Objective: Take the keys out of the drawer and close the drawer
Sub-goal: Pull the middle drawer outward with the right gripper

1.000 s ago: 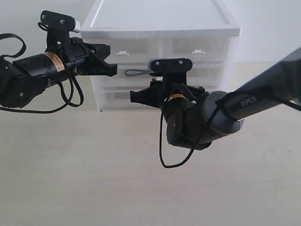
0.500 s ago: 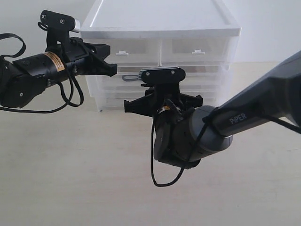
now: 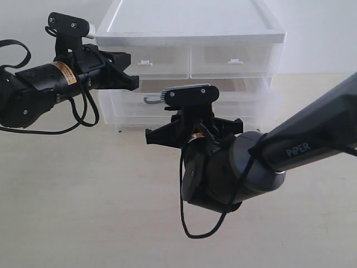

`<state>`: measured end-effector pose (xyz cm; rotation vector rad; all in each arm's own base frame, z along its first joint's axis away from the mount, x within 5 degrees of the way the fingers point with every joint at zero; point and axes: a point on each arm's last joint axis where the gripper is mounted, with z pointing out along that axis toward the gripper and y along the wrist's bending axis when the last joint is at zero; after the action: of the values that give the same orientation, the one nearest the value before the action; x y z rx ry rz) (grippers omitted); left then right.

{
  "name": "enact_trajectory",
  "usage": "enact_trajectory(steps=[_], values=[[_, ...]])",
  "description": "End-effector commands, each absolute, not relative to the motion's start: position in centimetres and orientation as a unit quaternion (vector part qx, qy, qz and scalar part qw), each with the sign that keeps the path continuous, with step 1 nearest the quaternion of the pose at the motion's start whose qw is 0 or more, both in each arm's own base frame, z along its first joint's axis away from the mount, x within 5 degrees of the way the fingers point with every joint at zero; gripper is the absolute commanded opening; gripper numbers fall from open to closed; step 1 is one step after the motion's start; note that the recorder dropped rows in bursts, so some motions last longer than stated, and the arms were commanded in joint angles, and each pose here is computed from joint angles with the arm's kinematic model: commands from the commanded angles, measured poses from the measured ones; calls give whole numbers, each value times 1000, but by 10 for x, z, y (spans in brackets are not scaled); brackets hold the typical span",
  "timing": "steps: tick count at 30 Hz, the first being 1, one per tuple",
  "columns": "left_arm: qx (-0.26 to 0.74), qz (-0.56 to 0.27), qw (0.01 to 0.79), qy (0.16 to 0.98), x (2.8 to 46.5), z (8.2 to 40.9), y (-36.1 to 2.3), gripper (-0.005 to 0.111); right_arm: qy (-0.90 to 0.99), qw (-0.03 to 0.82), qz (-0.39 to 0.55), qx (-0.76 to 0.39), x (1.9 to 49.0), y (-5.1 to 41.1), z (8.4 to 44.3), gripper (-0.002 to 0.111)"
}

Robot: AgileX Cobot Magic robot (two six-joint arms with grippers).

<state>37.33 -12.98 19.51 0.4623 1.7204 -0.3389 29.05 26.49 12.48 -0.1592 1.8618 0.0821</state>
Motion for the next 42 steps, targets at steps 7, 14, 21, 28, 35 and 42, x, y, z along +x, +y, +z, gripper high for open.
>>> enact_trajectory(steps=[7, 14, 21, 28, 35, 42], values=[[188, -152, 627, 740, 376, 199, -130, 4, 811, 579, 26, -86, 255, 275, 123, 0], [188, -152, 627, 740, 376, 199, -130, 4, 804, 588, 1, -92, 239, 282, 136, 0], [188, -152, 627, 741, 375, 199, -130, 4, 801, 592, -19, -86, 237, 279, 137, 0], [188, -152, 627, 741, 375, 199, -130, 4, 804, 589, -20, -85, 237, 279, 137, 13], [188, -152, 627, 741, 375, 199, -130, 4, 805, 589, -9, -71, 237, 279, 137, 59], [188, -152, 626, 741, 375, 198, -130, 4, 815, 578, 17, -36, 234, 276, 158, 59]])
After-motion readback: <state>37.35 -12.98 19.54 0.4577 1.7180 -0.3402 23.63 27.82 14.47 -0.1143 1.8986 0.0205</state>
